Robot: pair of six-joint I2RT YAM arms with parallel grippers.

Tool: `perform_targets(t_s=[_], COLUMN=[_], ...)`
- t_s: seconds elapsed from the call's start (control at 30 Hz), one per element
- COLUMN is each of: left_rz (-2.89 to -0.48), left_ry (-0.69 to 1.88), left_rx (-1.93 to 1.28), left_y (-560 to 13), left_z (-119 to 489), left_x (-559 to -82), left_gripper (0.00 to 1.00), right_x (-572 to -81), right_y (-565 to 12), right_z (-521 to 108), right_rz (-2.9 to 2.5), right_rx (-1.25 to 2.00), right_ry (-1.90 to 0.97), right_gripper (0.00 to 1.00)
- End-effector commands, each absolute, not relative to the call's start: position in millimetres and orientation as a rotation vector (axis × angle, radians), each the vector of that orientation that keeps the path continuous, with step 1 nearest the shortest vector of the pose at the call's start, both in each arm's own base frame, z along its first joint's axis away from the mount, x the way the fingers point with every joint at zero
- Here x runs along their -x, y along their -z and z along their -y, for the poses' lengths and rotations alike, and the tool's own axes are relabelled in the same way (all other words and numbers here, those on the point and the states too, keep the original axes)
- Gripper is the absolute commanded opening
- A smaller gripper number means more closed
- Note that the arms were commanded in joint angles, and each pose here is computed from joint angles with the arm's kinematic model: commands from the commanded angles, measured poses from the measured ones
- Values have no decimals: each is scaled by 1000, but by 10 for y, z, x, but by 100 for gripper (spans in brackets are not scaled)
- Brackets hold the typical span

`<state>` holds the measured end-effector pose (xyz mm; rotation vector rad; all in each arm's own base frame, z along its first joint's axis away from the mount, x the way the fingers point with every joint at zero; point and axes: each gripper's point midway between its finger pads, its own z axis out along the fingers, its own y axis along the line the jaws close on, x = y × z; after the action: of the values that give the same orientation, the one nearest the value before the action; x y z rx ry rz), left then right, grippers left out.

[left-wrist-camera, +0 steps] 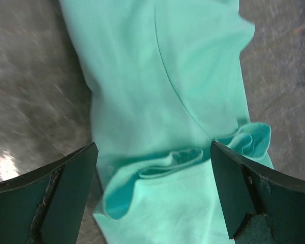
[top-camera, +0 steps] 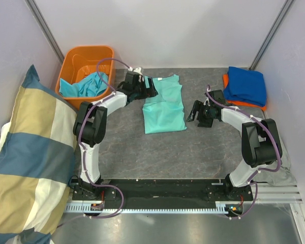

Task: Fold and stack the t-shirts
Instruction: Fold the tshirt

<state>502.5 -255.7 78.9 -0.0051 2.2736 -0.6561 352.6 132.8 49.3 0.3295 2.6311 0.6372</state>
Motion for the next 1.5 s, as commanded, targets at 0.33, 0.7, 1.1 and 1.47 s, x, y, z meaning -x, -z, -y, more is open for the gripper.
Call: perform_targets(t_s=[0.33,0.7,1.1,1.47], left_rz=[-2190,-2339,-2428,-2448], left_ry=[665,835,859,850], left_rx=[67,116,86,66], left_y=[-1276,-640,-327,-170], left_z=[2209,2307,2454,2565], left_x=[-4935,-3511,-2964,-2993], left_gripper=[100,100,100,71], right_x=[-3562,-3393,-3321,-3292], right_y=[-607,-469,-233,-48], right_z=[-1372,-1468,-1570,-1681], right_rz=[-2586,-2601,-2629,-2682], right_rx=[-289,-291,-318,-293], right_ry=[-674,-774,-840,-846], right_gripper=[81,81,80,68])
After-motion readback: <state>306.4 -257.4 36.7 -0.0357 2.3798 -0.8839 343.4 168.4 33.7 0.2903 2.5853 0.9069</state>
